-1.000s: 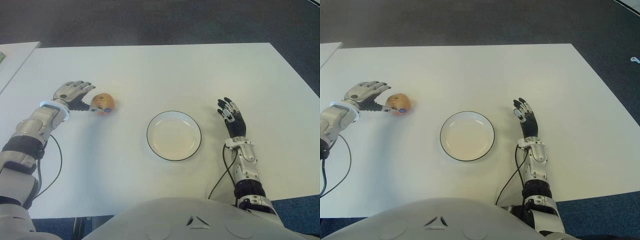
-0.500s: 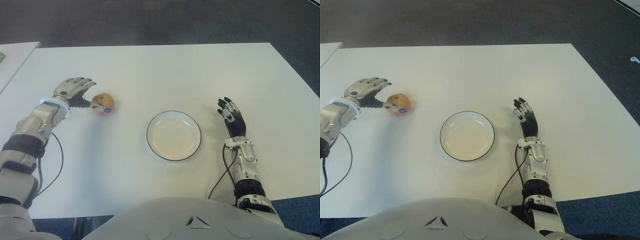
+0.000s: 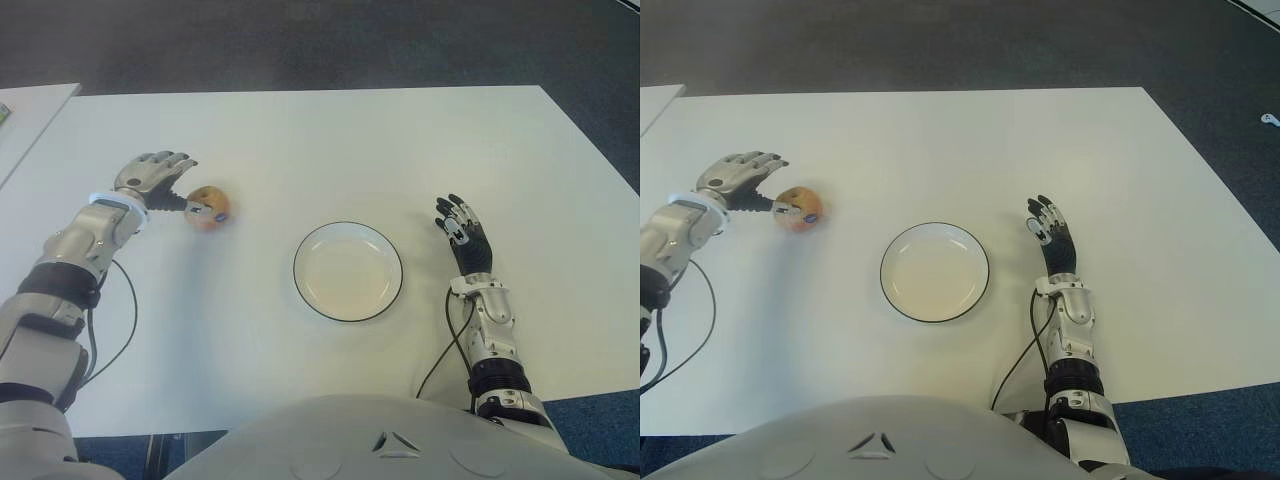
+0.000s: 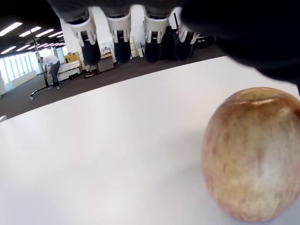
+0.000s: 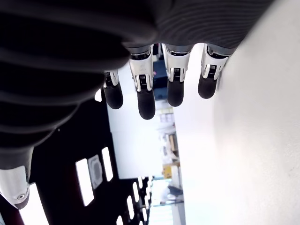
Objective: Put the apples into the plate.
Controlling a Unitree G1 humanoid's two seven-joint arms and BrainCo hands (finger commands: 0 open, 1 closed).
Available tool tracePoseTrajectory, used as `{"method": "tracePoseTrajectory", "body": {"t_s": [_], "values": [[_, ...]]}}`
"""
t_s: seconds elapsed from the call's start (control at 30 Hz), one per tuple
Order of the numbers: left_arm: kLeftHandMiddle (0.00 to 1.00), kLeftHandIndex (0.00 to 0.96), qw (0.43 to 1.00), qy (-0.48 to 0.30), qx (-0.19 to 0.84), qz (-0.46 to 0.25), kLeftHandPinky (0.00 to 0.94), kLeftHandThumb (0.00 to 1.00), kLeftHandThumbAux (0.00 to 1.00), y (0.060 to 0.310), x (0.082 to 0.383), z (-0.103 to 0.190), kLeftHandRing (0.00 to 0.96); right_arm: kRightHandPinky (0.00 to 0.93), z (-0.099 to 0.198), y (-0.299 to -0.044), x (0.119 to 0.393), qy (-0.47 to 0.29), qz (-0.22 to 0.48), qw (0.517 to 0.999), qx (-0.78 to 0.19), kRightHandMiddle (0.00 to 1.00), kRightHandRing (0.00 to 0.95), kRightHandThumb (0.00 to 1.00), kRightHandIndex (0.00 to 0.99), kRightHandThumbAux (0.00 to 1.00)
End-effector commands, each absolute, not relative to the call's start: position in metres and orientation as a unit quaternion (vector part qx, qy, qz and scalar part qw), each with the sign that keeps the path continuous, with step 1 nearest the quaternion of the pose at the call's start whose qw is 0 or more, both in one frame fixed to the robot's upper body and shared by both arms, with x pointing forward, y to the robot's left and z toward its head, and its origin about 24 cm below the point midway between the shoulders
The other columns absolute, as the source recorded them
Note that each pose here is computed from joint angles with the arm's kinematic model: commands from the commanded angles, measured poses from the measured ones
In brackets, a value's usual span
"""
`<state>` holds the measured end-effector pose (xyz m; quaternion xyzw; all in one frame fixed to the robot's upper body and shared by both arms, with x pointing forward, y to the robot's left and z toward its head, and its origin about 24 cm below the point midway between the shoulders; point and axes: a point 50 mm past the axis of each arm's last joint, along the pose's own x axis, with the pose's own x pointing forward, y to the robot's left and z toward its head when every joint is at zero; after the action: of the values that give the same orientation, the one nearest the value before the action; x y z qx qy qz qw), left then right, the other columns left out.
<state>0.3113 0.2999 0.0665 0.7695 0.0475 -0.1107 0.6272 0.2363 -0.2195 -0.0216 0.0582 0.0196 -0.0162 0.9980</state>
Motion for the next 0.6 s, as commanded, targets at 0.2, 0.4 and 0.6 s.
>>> {"method": "tracePoseTrajectory", "body": {"t_s": [0.2, 0.4, 0.6], "values": [[0.000, 0.000, 0.635, 0.045, 0.762, -0.119, 0.016, 0.264, 0.278, 0.288, 0.313, 0.062, 0.000, 0.010, -0.067, -0.216, 0.197, 0.136, -0.034, 0.987, 0.084, 0.193, 0.101, 0.287, 0.130, 0.526], [0.000, 0.000, 0.634, 0.044, 0.762, -0.124, 0.006, 0.252, 0.279, 0.285, 0.314, 0.062, 0.000, 0.004, -0.066, -0.215, 0.196, 0.135, -0.032, 0.987, 0.079, 0.192, 0.099, 0.271, 0.126, 0.523], [0.000, 0.000, 0.639, 0.048, 0.757, -0.128, 0.008, 0.242, 0.275, 0.279, 0.316, 0.061, 0.000, 0.022, -0.066, -0.215, 0.195, 0.134, -0.031, 0.987, 0.086, 0.192, 0.102, 0.277, 0.125, 0.523]]}}
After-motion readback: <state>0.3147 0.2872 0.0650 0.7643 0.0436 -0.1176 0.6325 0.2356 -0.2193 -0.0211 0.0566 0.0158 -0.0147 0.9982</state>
